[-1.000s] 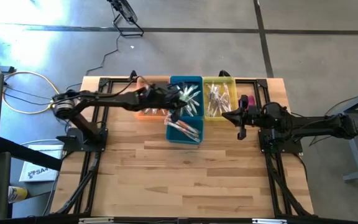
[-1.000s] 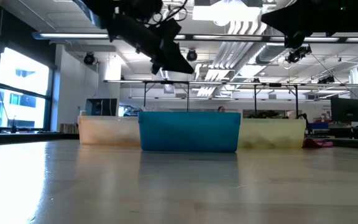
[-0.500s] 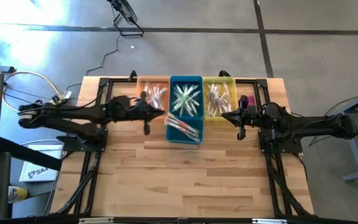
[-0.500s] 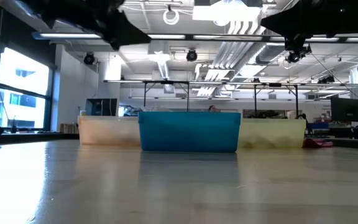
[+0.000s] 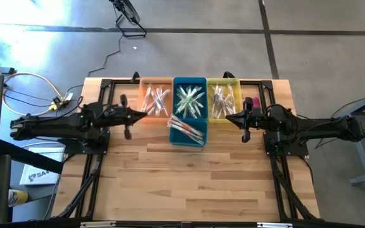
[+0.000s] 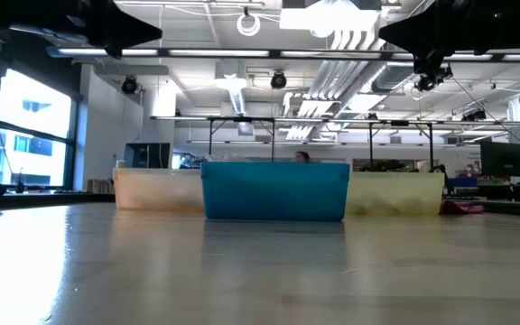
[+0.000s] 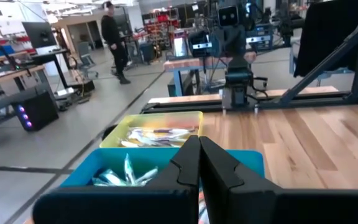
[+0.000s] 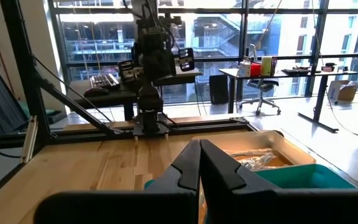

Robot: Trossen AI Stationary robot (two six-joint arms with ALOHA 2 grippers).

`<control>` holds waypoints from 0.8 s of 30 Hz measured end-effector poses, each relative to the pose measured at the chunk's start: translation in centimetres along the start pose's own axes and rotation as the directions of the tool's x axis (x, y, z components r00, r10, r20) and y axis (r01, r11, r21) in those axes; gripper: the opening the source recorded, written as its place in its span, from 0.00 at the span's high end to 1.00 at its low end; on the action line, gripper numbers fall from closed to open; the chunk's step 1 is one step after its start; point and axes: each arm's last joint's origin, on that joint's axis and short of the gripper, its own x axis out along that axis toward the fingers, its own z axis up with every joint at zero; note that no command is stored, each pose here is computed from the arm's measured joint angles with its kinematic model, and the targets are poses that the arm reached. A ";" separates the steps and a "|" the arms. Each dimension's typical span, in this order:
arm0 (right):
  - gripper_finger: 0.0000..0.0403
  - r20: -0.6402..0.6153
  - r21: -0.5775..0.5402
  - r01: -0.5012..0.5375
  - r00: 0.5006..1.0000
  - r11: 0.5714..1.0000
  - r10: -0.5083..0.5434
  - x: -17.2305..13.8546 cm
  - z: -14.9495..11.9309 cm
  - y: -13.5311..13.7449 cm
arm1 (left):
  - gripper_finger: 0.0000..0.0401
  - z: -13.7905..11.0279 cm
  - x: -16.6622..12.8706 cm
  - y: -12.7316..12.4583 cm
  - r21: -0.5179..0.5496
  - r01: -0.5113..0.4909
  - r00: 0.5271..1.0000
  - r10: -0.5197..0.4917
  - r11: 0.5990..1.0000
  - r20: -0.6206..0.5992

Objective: Pick & Place Toothbrushes
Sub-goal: Return to Home Position

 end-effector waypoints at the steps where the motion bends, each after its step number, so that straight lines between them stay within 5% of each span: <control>1: 0.99 0.000 0.000 0.000 1.000 1.000 0.000 0.0 0.0 0.0 | 1.00 -0.1 -0.5 0.0 -0.001 0.000 1.000 0.000 1.000 0.003; 24: 0.99 -0.016 0.000 0.000 1.000 1.000 0.000 0.0 -0.2 0.0 | 1.00 -1.6 -6.0 0.4 0.107 -0.012 0.999 0.016 0.994 -0.044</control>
